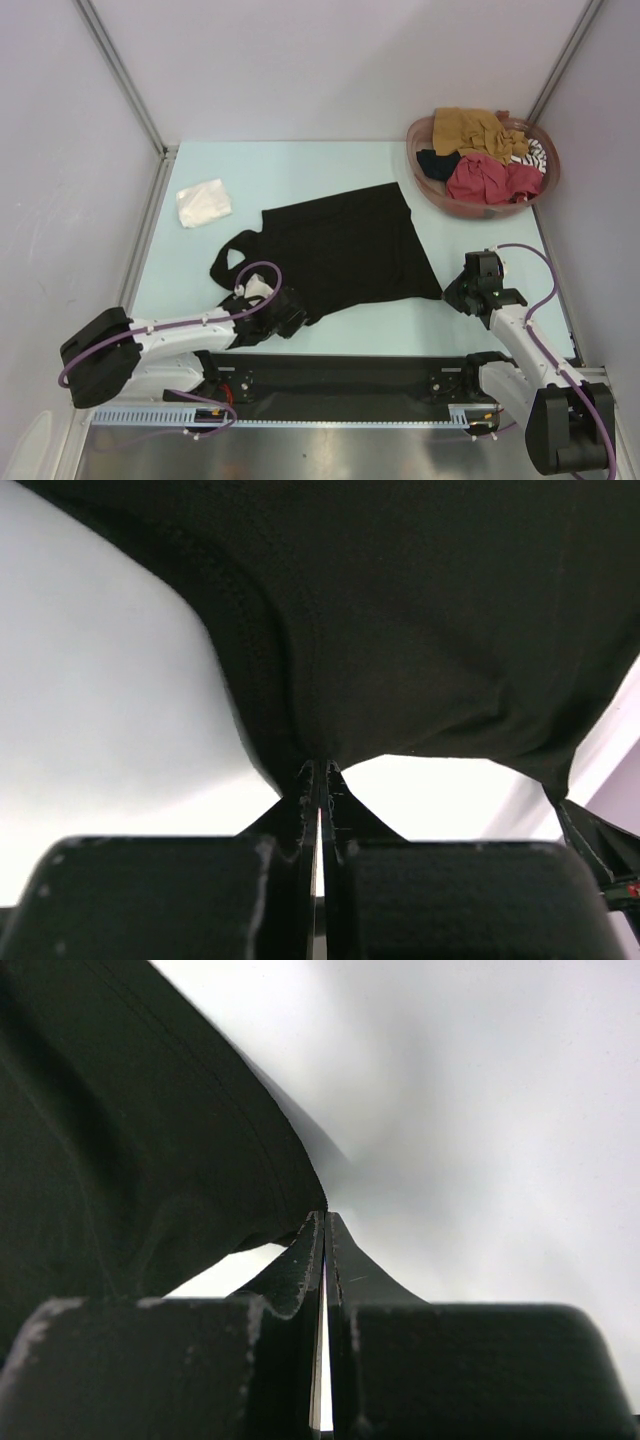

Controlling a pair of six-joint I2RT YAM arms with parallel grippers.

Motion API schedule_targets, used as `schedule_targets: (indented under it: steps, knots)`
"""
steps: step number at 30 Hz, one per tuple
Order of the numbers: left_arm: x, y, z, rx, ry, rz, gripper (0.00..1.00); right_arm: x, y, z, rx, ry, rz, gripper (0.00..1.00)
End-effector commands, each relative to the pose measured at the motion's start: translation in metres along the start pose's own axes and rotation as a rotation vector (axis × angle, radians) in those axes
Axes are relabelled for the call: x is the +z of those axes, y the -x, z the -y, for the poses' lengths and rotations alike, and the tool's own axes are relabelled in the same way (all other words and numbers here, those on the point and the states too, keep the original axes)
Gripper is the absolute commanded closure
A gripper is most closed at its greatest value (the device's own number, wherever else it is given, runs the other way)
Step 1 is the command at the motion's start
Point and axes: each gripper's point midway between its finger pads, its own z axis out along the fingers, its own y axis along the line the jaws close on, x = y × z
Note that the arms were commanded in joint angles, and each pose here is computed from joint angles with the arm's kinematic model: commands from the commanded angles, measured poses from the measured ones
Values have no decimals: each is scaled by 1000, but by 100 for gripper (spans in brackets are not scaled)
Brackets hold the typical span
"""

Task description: Fold and stack the tank tops

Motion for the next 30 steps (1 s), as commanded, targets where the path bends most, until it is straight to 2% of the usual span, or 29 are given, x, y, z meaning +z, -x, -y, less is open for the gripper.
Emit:
schedule_targets:
  steps: [1,6,12,17,19,20,23,25,30]
  knots:
    - [6,-1,6,-7,-50,8,100,-4,9,-7,-7,23,26,100]
    - [-3,7,-9,-11,4,45,100,-6,12,-4,-14,9,37,100]
    - [-16,2,-28,2,17,-7,100,-8,17,-4,-27,-4,47,100]
    - [-19,11,-42,19,14,17,98,-7,14,-4,-19,1,40,100]
    - [-18,8,-32,48,-30,10,74,-7,15,-4,-21,-1,42,100]
    - [-18,7,-31,57,-27,11,57,-7,15,-4,-22,-1,44,100]
    - [-19,6,-23,92,1,14,31,-8,16,-4,-19,-3,46,100]
    - [-19,4,-19,103,5,11,23,-8,16,-4,-21,-2,45,100]
    - [-14,-8,-13,55,-39,-38,25,-8,16,-3,-19,-9,47,100]
